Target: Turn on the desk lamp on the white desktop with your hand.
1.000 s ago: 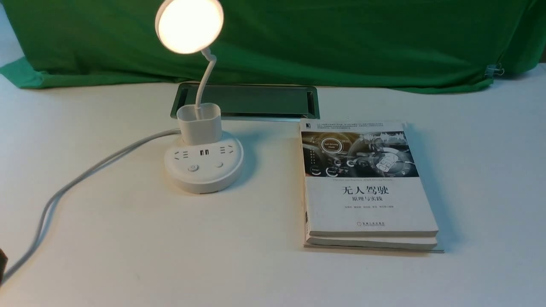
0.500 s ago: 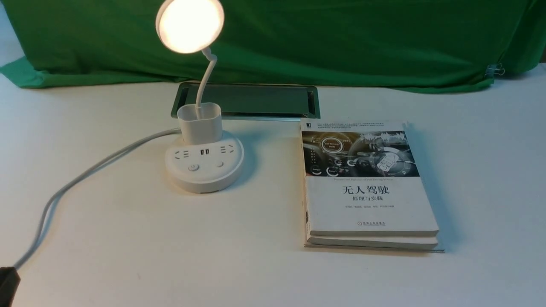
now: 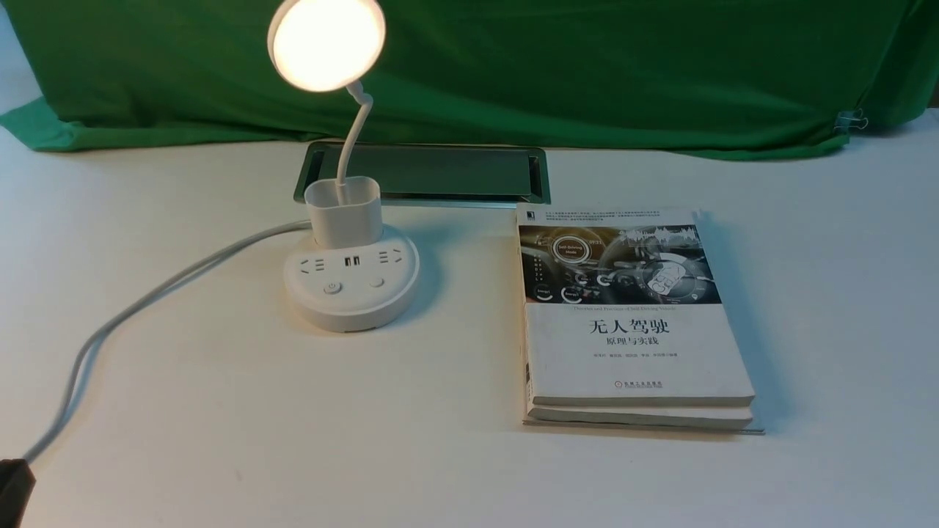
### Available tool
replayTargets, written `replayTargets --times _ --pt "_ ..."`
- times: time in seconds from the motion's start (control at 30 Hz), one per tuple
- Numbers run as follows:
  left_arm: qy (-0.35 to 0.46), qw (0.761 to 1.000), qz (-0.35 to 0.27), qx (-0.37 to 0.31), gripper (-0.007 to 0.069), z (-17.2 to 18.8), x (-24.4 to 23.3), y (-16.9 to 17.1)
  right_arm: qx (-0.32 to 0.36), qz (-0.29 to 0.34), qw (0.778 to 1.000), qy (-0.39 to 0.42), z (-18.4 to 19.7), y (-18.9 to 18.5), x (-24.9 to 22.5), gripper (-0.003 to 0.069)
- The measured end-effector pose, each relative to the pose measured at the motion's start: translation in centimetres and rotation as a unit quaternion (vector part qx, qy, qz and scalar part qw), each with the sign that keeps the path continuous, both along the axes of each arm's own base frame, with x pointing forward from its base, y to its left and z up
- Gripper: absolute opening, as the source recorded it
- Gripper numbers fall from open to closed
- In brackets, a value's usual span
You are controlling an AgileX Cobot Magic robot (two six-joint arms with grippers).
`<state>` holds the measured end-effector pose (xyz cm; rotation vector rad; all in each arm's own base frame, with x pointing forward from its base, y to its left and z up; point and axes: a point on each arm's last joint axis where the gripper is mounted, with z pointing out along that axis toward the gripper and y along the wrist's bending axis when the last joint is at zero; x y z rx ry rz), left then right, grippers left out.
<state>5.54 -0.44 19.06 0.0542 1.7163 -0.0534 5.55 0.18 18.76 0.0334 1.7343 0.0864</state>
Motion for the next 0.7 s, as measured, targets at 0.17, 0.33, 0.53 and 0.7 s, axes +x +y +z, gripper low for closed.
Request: replayTargets --times 0.17,0.33,0.53,0.7 --pt "0.0 1.0 0.0 0.003 0.0001 0.0 0.0 0.0 -0.001 0.0 1.0 0.0 0.0 0.0 0.0 0.0238" --pt "0.0 1.0 0.0 0.002 0.0001 0.0 0.0 0.0 -0.002 0.0 1.0 0.0 0.0 0.0 0.0 0.0238" --pt "0.0 1.0 0.0 0.002 0.0001 0.0 0.0 0.0 -0.002 0.0 1.0 -0.001 0.01 0.0 0.0 0.0238" --pt "0.0 1.0 -0.001 0.004 0.0001 0.0 0.0 0.0 -0.004 0.001 1.0 -0.001 0.01 0.0 0.0 0.0238"
